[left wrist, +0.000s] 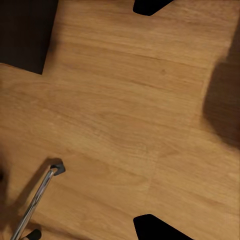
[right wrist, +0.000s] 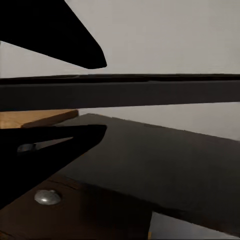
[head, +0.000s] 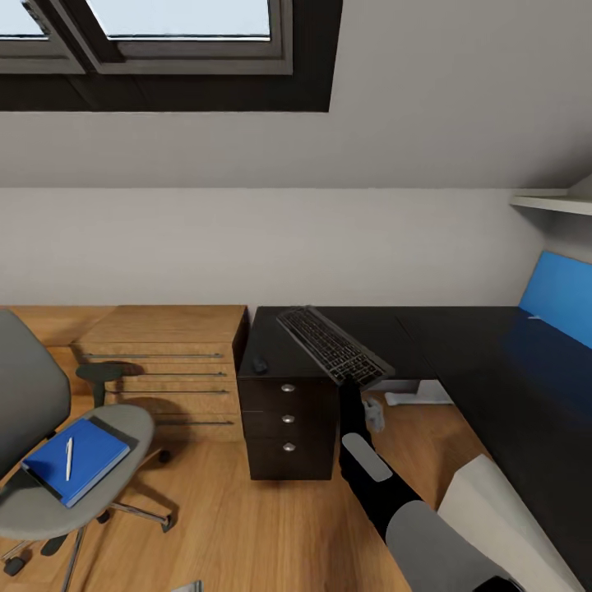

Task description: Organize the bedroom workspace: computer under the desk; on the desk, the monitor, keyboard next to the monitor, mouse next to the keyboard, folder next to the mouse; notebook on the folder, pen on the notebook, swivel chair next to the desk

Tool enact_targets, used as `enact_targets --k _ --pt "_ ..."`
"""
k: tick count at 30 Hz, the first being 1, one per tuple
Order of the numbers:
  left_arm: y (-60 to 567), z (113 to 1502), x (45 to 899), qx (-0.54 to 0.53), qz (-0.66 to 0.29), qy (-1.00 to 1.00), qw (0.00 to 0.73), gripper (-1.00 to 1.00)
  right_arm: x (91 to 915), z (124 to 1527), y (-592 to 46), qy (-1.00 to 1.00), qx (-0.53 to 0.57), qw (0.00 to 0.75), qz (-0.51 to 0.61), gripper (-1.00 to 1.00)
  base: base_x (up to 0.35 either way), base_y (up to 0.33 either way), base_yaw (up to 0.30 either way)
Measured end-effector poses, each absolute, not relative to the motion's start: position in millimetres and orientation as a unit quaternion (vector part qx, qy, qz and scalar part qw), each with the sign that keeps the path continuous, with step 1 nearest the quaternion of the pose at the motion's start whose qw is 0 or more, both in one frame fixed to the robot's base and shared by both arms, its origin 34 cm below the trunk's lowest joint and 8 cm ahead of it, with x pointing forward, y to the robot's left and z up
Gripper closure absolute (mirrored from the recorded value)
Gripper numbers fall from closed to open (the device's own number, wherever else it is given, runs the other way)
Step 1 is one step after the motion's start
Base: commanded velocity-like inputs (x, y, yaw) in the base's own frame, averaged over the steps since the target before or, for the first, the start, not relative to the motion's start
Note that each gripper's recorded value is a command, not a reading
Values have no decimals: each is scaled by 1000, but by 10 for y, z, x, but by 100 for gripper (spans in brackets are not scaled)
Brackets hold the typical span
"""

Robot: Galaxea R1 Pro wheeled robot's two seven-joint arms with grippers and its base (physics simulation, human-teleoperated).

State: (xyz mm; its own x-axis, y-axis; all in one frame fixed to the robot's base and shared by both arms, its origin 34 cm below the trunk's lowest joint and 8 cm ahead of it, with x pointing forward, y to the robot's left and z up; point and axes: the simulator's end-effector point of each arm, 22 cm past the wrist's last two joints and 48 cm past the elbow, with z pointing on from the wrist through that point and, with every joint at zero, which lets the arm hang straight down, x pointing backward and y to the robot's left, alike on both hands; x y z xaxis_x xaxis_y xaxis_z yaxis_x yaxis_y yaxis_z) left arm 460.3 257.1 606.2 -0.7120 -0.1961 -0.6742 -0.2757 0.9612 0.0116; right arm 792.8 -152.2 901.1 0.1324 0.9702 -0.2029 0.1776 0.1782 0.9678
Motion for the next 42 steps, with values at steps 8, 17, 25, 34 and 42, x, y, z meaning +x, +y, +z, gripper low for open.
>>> enact_targets --k 8,17,25,34,42 --pt "2566 6068 4608 -128 55 923 358 -100 7891 8919 -1587 525 565 520 368 100 0 62 0" --pt "2499 6083 4631 -121 49 924 360 -100 7883 8883 -1597 516 582 506 373 100 0 287 0" --pt "2281 6867 5327 -110 10 913 392 -100 7882 8880 -1604 513 586 504 373 100 0 241 0" --pt "1804 7832 5711 -131 -85 902 403 -100 7886 8889 -1615 511 587 504 374 100 0 23 0" --pt "1827 7739 5671 -130 -79 906 395 -100 7889 8905 -1625 509 588 505 374 100 57 0 0"
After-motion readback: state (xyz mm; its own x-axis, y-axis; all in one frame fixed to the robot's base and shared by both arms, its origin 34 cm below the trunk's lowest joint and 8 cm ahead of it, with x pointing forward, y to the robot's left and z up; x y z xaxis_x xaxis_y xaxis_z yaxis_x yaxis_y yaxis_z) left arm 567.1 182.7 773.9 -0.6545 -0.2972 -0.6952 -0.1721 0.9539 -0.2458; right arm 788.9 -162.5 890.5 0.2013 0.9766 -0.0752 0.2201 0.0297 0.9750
